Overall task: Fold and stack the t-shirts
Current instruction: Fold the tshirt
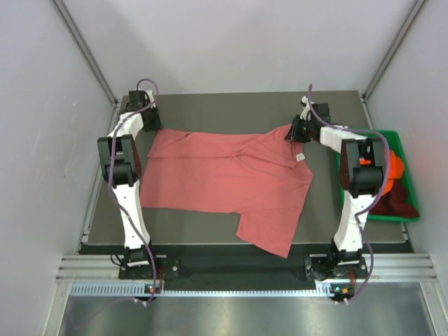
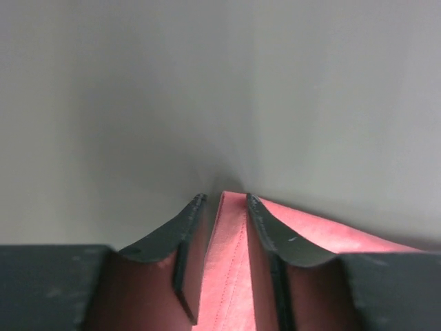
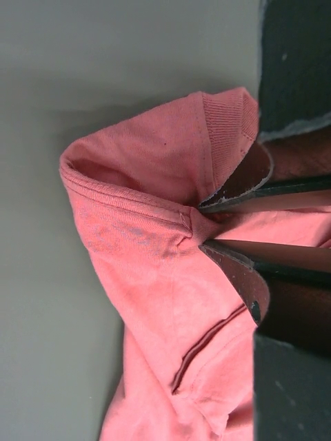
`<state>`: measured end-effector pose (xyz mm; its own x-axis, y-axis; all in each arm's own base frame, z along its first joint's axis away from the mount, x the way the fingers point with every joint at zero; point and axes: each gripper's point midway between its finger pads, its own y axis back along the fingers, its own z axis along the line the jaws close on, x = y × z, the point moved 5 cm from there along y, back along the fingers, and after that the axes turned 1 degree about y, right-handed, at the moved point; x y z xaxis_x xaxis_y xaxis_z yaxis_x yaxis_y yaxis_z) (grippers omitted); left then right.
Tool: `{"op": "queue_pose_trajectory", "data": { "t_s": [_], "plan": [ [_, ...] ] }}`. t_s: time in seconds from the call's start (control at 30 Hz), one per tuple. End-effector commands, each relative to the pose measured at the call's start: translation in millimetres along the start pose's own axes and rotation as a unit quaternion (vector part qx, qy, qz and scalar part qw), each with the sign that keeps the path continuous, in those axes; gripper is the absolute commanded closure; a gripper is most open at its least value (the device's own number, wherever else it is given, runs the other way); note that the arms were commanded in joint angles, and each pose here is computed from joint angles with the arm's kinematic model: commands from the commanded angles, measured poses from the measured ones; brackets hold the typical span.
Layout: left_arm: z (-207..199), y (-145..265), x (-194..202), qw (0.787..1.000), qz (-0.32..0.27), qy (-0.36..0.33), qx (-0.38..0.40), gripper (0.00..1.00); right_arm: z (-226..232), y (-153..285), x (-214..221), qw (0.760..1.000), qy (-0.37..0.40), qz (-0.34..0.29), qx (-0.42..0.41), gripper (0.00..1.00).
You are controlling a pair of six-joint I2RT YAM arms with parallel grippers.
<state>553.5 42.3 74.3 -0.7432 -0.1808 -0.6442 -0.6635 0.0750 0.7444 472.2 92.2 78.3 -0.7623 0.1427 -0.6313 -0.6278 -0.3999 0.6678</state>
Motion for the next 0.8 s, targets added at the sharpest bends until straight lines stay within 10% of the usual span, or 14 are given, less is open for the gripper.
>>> {"op": "queue_pose_trajectory", "data": {
  "t_s": [0.0, 0.2, 0.77],
  "plan": [
    [-4, -8, 6, 1.0, 0.013, -0.002, 0.009, 0.67, 10, -2, -22, 0.999, 0.015, -0.033, -0.016, 0.77],
    [-7, -12, 4, 1.0, 0.011, 0.006, 0.008, 1.0, 9, -6, -19, 0.999, 0.009, -0.03, -0.019, 0.89],
    [29, 8, -9, 0.986, -0.023, 0.066, -0.149, 1.0, -30, 29, -9, 0.995, -0.044, -0.059, 0.069, 1.0]
  ]
}}
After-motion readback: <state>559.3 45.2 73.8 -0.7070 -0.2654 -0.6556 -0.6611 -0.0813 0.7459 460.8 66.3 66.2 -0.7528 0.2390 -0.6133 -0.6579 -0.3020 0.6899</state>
